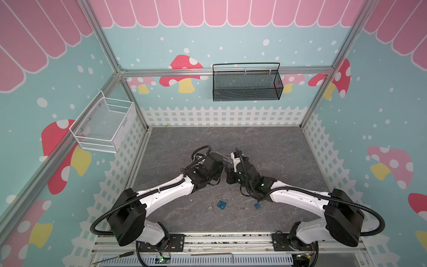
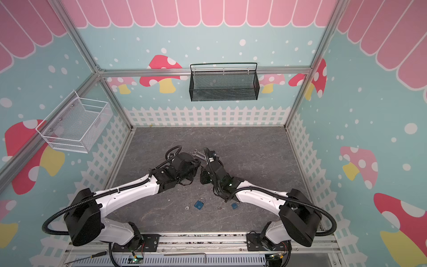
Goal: Unlock with the key
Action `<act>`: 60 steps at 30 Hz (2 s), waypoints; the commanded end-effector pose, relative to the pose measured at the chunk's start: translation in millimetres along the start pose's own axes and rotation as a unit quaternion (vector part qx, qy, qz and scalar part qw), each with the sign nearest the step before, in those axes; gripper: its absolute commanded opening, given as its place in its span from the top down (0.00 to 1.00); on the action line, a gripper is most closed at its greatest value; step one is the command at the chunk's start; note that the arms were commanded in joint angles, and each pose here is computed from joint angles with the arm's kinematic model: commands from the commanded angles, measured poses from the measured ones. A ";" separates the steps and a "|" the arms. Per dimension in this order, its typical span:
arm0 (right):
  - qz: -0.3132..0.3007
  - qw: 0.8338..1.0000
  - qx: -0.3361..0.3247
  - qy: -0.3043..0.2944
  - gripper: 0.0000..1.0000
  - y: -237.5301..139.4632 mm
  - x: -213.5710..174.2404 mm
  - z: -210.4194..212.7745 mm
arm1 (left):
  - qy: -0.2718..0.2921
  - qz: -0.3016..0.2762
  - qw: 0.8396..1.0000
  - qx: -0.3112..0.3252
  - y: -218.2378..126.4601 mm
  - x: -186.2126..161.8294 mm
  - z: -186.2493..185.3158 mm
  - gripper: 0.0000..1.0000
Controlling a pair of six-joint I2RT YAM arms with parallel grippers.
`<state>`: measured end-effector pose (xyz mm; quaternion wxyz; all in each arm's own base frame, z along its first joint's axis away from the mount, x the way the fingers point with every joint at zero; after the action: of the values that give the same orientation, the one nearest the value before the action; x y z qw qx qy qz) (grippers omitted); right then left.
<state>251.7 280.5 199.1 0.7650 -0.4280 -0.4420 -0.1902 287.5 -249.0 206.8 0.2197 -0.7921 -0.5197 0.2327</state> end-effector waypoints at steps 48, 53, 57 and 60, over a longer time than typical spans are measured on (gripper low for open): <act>0.064 0.991 0.113 0.029 1.00 -7.8 15.9 59.4 | -0.016 -0.022 0.999 0.041 -50.4 34.7 28.7 1.00; 0.065 0.992 0.109 0.021 1.00 -2.1 19.8 72.4 | -0.013 -0.005 0.999 0.043 -50.4 26.4 23.4 1.00; 0.046 0.994 0.100 0.019 1.00 1.1 25.0 73.6 | -0.021 0.019 0.999 0.037 -52.9 18.8 20.4 1.00; 0.023 0.992 0.121 0.013 1.00 1.5 31.9 80.2 | -0.028 0.041 0.998 0.030 -56.8 11.8 16.1 1.00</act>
<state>225.9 325.9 210.7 0.8103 -0.4149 -0.4033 -0.0931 249.4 -195.2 211.3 0.2507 -0.7651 -0.5354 0.2554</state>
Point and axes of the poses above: each gripper's point midway between its finger pads, its own y axis out along the fingers, its own z axis along the line the jaws close on, x = y × z, the point moved 6 cm from there along -y, back along the fingers, and after that the axes turned 10 degrees about -y, right-handed, at the moved point
